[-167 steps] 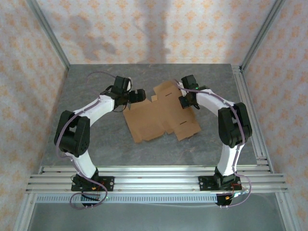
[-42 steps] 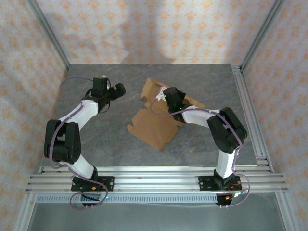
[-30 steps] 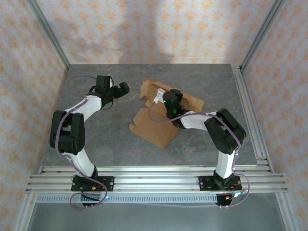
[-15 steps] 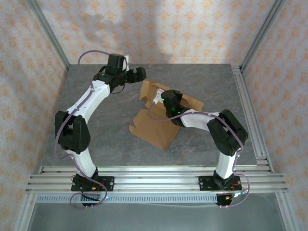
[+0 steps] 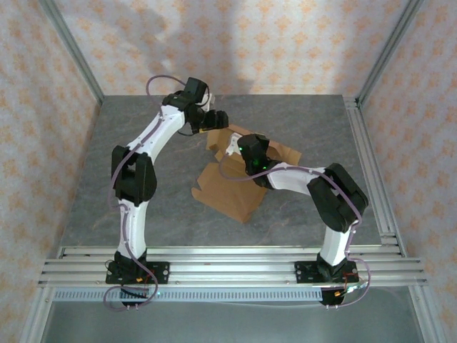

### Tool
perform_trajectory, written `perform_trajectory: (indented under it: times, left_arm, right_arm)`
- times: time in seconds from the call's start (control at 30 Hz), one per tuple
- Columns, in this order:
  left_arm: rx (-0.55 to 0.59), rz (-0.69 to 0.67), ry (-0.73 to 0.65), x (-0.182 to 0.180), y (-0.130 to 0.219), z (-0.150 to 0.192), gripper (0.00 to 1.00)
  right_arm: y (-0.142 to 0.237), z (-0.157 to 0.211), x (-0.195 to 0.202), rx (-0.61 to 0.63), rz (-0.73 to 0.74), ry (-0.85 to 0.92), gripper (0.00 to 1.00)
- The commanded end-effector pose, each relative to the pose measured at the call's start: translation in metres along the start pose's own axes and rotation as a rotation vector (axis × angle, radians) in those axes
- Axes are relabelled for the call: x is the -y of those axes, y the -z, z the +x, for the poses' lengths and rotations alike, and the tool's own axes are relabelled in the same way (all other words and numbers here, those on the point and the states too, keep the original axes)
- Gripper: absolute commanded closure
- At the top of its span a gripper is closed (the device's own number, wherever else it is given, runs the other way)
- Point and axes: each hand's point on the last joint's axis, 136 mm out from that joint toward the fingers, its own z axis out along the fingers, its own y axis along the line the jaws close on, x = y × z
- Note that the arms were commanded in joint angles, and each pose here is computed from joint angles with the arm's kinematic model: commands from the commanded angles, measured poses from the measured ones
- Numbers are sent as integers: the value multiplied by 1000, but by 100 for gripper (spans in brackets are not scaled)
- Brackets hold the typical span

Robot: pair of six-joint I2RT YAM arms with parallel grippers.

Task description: Fold the paper box

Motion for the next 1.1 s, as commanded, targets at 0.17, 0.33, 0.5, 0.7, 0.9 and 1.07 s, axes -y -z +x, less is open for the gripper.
perform_trajectory:
  times: [0.17,0.33,0.5,0.7,0.9,1.07]
  left_arm:
    - [-48,38,-54,22,-3,1,34]
    - [-76,31,-59,20,-13,4,36]
    - [-94,9,-71,18,-12,6,39]
    - [-17,-100,-145,12,20,-3,27]
    - [-22,-93,-196,25,18,-1,25]
    - [-58,-55,-168,29,3,1,30]
  right_arm:
    - [8,-7,5,6,22,10,100]
    - [8,-9,1,8,16,9,100]
    - [7,-11,1,10,14,11,100]
    - [7,-11,1,10,11,10,100]
    - [6,-12,-1,10,0,7,100]
    - [7,-12,2,9,5,5,100]
